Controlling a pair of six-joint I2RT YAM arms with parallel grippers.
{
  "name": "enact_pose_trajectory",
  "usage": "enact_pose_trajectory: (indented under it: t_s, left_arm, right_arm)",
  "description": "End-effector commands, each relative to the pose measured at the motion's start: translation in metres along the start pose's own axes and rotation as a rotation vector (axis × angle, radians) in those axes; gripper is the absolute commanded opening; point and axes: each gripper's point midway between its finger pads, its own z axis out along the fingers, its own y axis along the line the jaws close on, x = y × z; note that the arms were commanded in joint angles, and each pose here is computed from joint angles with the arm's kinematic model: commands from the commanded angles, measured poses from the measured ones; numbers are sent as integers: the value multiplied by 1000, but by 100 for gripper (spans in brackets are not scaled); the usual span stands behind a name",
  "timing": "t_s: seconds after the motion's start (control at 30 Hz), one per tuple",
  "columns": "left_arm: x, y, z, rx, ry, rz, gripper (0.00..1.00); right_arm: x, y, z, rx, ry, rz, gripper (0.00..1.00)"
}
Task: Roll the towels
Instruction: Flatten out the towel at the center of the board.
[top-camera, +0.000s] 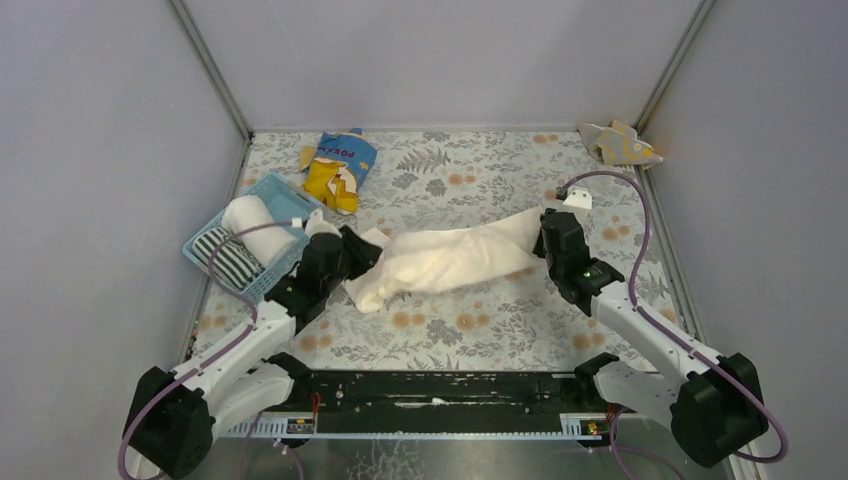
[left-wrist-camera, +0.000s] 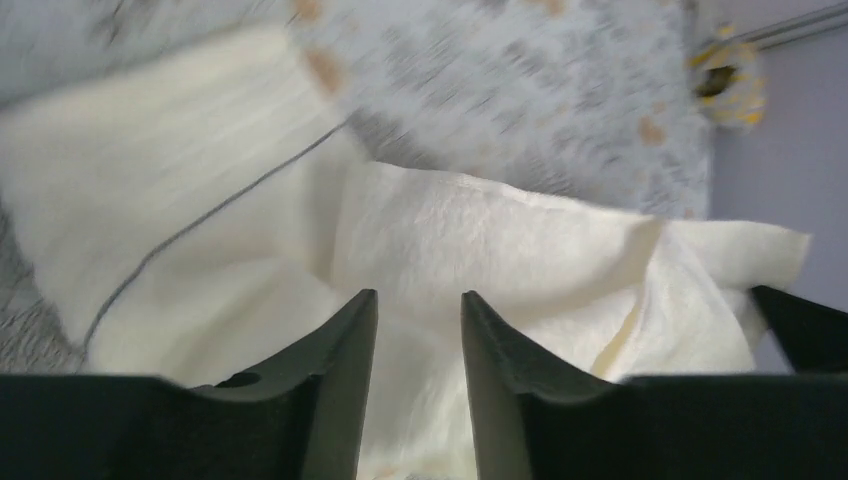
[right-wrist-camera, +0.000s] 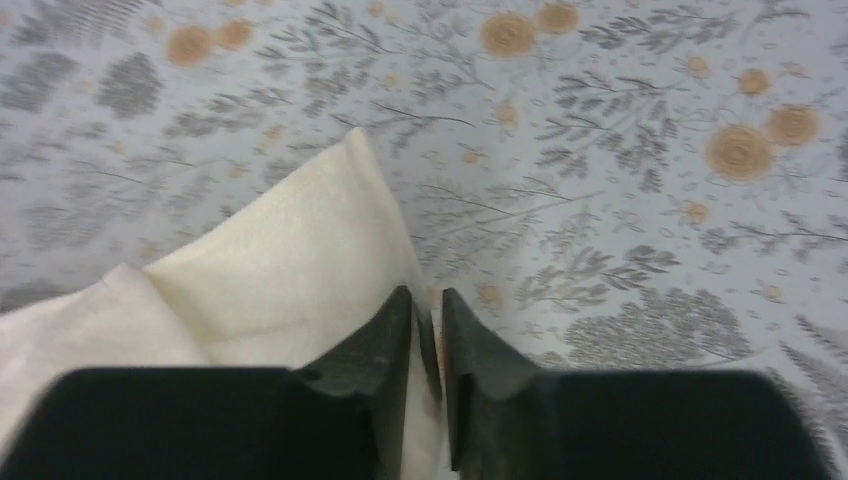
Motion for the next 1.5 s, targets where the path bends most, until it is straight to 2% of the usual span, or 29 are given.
enact_pose_trajectory:
  t_s: [0.0,0.07,0.2,0.37,0.47,0.57,0.7,0.9,1.0,1.23,1.47]
  left_arm:
    - [61,41,-11,-32,107,-199,47]
    - [80,51,-21,-51,164,-184,61]
    - [74,63,-40,-124,176,-71,75]
    - [34,58,-43,-199,99,89,80]
    - [24,50,-26,-243,130,175,84]
    - [25,52,4,-314,208,256,84]
    - [16,60,44,-415,264,347,82]
    - [8,90,93,-542,343,425,71]
    - [-1,105,110,-575,360,439,64]
    - [9,134,133,-579,510,467,55]
    - [23,149,139,-562,636,534,55]
  right_arm:
    - [32,-39,5,161,79,-30,38]
    - [43,-42,4,175,120,-24,48]
    - [42,-28,1,101,158,-41,57]
    - [31,18,3,-137,193,-123,65]
    - [29,24,9,-139,243,-165,66]
    - [32,4,25,-23,281,-222,67]
    - [47,-12,44,22,376,-179,64]
    - [59,-25,62,50,404,-125,62]
    - [62,-30,69,61,421,-117,61]
    - [74,-34,80,42,460,-57,59]
    - [80,-35,83,41,479,-42,59]
